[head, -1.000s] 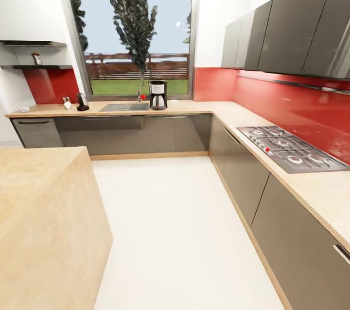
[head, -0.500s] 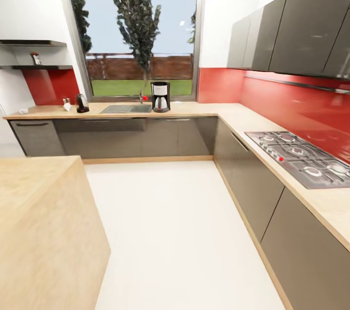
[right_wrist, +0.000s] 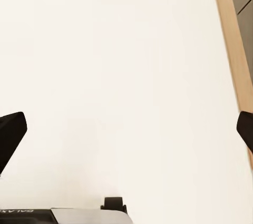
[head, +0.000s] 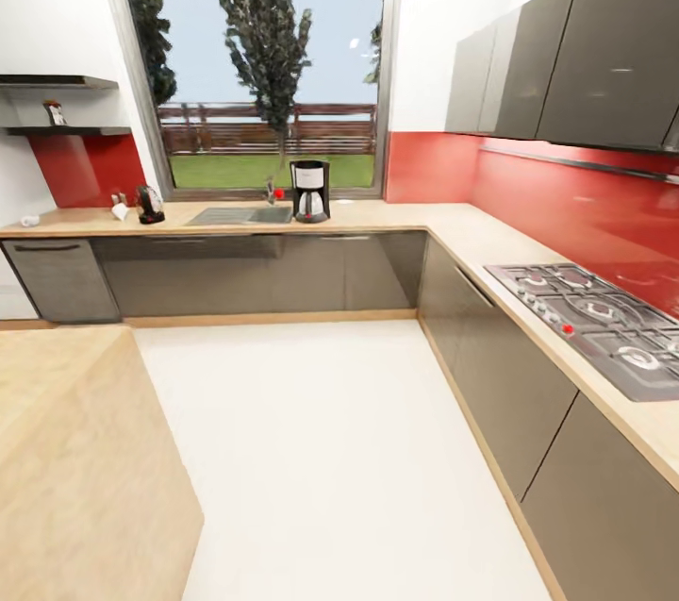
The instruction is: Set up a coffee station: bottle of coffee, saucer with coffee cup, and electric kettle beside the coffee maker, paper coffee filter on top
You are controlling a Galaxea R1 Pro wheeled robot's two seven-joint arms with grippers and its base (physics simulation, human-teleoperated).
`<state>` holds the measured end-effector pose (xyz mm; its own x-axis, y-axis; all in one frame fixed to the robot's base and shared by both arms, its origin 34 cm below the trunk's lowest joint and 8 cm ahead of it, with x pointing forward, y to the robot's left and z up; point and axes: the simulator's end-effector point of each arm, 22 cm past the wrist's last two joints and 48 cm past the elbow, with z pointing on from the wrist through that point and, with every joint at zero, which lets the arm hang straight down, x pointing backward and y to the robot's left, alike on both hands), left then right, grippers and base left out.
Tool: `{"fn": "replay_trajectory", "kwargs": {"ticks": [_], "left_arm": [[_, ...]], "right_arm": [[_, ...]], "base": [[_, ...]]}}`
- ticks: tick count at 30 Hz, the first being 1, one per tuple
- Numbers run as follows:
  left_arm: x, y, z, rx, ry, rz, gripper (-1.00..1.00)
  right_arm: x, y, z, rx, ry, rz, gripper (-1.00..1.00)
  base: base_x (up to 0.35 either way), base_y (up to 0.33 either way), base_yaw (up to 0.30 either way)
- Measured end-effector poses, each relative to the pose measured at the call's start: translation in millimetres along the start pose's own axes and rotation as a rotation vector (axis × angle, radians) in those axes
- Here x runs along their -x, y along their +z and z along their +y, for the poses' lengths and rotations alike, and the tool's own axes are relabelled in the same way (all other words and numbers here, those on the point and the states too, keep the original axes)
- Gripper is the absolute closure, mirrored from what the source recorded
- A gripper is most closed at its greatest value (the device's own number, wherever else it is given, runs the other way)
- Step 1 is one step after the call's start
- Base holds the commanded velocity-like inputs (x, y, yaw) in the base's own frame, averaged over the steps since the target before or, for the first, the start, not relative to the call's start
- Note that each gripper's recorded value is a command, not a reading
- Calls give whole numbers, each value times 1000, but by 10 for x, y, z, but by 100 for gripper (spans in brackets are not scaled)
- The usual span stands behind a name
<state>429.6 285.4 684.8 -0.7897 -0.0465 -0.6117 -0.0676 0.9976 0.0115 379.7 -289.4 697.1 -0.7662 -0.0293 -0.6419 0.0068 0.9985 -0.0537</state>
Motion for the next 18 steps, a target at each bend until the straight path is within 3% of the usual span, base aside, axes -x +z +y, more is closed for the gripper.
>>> {"fn": "replay_trajectory", "kwargs": {"ticks": [18], "left_arm": [[-1,0,0,0,0,0,-100]], "right_arm": [[1,0,8,1,1,0,-100]], "base": [[337,0,0]]}}
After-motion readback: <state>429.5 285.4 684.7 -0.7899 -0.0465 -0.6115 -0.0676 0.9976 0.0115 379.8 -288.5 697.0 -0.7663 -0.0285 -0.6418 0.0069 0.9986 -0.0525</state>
